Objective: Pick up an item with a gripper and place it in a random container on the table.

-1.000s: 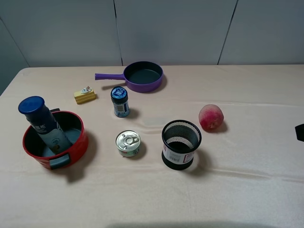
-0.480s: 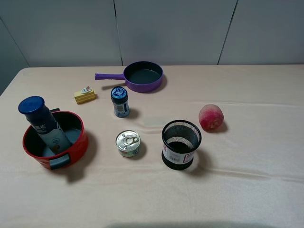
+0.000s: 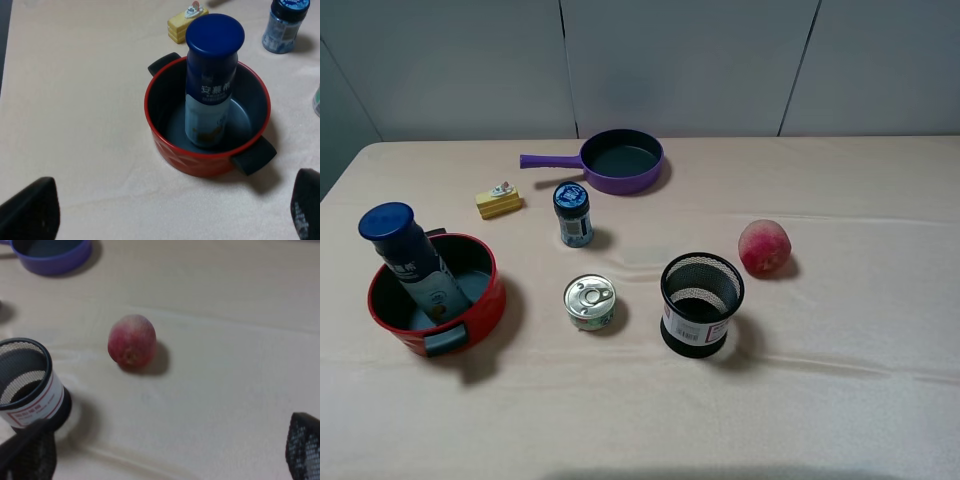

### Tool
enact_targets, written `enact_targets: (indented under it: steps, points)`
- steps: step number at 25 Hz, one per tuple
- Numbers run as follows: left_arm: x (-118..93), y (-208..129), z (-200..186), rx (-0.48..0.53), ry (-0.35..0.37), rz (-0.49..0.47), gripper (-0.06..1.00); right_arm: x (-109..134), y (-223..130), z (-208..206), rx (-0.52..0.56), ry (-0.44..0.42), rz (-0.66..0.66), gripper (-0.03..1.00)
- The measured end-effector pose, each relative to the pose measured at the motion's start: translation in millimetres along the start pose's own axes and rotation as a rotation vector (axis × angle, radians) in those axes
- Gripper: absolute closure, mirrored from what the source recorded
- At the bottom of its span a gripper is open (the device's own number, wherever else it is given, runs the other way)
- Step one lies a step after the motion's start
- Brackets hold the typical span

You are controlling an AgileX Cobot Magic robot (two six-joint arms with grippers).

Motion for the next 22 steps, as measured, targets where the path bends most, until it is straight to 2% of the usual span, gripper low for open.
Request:
enact_targets:
  steps: [7, 12, 22]
  points:
    - [0.0, 0.0, 0.0, 0.000, 0.000, 0.000, 0.02, 4.9, -12.7, -13.1, -0.046, -0.004, -0.015, 0.27]
    - [0.0, 0.0, 0.0, 0.000, 0.000, 0.000, 0.02, 6.4, -12.4, -24.3, -0.120, -0.018, -0.027, 0.27]
    - [0.0, 0.0, 0.0, 0.000, 0.000, 0.000, 0.02, 6.9, -12.6, -25.2, -0.125, -0.018, -0.035, 0.27]
Point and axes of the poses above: a point on each arm's last joint axis where the gripper is mounted, z pointing out along that axis toward the gripper, x along the wrist's bending axis when the last joint is at zero, y = z × x, the point moved 10 cm from there along z, pointing out along that axis toward the gripper, and after that the axes turned 8 degrees about -z, right-handed, at the moved point
